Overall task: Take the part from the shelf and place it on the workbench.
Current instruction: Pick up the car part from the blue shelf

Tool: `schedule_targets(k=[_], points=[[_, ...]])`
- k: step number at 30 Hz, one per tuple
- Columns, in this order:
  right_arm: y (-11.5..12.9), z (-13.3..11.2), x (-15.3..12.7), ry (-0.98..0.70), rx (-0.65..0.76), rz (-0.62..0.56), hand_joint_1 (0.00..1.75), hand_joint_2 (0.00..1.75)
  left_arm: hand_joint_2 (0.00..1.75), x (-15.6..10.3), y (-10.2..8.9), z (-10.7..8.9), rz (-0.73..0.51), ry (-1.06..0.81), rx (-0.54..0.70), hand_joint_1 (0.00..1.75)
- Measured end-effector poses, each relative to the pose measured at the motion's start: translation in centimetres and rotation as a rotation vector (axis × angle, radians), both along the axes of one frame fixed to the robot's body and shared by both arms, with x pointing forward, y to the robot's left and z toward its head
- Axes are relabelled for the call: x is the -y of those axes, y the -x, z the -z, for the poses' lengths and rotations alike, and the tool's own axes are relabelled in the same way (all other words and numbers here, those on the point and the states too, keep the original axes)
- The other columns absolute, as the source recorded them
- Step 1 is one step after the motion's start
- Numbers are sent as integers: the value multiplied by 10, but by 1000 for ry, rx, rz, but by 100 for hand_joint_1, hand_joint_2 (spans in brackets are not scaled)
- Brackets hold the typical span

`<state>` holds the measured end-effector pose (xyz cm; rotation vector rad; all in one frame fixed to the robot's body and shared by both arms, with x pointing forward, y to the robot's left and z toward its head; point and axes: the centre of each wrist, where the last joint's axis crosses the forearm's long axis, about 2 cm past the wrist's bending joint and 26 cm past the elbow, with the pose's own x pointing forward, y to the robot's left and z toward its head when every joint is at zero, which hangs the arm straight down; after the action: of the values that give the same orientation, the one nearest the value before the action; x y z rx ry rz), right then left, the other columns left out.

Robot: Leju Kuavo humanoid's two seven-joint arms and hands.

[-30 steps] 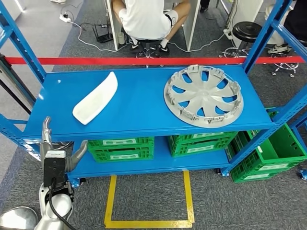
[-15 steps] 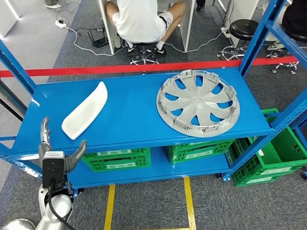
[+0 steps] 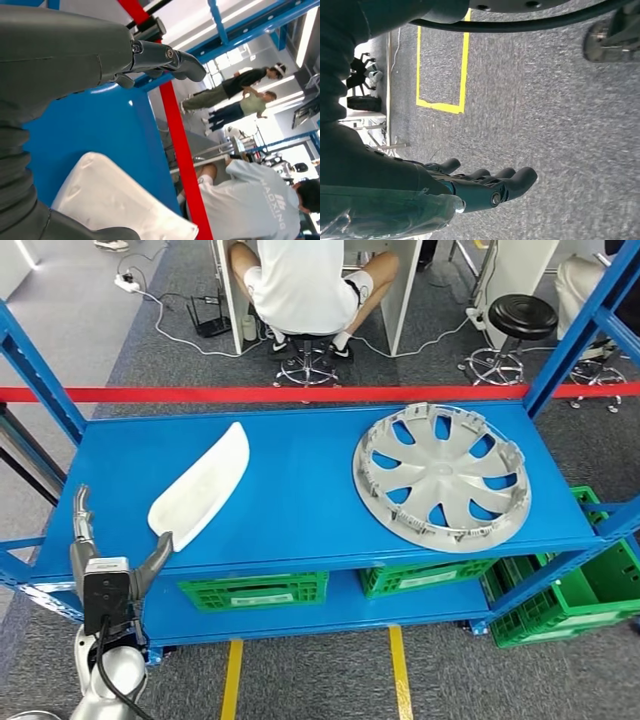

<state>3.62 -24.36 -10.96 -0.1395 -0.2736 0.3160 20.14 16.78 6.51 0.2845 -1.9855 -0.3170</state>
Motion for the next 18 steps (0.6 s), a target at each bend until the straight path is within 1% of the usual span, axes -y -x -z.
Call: schedule_targets(k=[4,18], points=[[0,0,0,-3,0,0,0,175,175,1,0,0,-3,0,-9,0],[-1,0,-2,-8,3,-13,0,175,175,2,-1,0,54,-14,-26,0]])
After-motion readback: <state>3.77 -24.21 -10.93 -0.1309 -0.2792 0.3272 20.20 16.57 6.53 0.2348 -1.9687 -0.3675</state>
